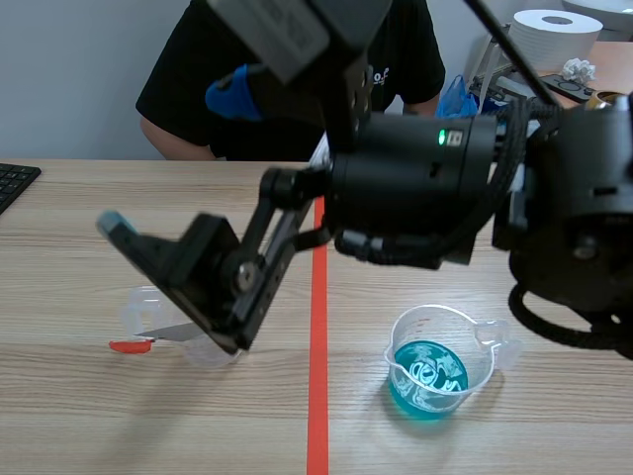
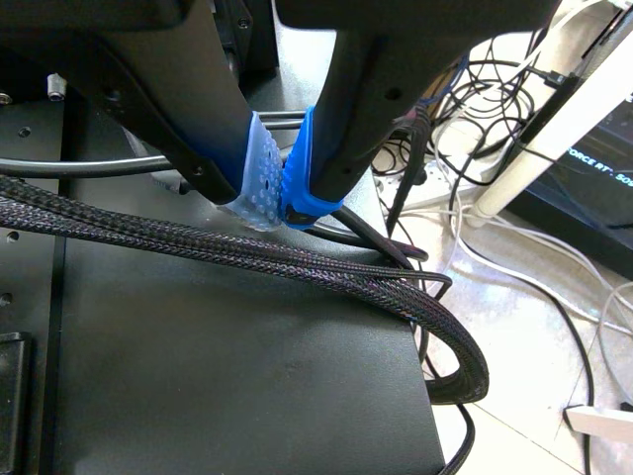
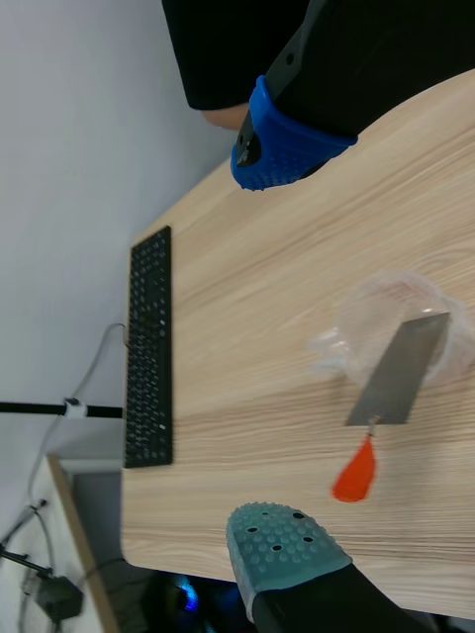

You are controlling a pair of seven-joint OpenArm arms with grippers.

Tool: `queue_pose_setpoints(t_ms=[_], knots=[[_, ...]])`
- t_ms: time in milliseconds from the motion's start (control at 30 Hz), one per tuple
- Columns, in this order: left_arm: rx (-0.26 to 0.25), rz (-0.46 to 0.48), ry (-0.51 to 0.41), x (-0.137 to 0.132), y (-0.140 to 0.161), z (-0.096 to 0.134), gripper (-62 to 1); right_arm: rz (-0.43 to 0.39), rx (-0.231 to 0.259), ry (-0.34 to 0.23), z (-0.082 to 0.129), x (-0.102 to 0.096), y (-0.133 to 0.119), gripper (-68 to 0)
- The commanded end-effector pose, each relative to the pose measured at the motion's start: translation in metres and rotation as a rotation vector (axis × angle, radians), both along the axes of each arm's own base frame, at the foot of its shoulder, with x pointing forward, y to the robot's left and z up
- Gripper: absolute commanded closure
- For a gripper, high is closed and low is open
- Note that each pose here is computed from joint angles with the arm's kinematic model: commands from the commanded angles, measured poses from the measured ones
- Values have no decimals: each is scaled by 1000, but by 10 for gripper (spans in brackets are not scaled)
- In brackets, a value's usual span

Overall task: Do the redox reaction experiment.
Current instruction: 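Lift the metal plate out of the left beaker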

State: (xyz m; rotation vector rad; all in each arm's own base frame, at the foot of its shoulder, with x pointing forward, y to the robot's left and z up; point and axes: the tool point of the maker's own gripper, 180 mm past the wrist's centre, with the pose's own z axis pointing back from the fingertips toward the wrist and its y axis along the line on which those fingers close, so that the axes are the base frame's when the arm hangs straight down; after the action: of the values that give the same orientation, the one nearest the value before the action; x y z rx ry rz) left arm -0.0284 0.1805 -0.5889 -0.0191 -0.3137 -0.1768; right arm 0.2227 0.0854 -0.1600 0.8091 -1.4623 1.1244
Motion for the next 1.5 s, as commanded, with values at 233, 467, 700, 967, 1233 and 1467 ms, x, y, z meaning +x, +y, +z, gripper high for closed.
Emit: queue_pose_setpoints(t_ms=[233,467,700,967,1233,1467], knots=[[-1,2,-13,4,1,1,-42,103,-67,-74,-42,-20,-3,-679],[-1,2,-13,4,1,1,-42,131,-46,-83,-64,-23,2,-679],[-1,2,-13,4,1,1,-42,128,-85,-80,-93,-20,23,-679],[-1,2,-13,4,1,1,-42,95,-80,-97,-100,-3,49,-679],[-1,2,-14,4,1,1,-42,88,-86,-132,-93,8,56,-679],[-1,2,-13,4,1,1,-42,79,-143,-135,-103,10,54,-664]])
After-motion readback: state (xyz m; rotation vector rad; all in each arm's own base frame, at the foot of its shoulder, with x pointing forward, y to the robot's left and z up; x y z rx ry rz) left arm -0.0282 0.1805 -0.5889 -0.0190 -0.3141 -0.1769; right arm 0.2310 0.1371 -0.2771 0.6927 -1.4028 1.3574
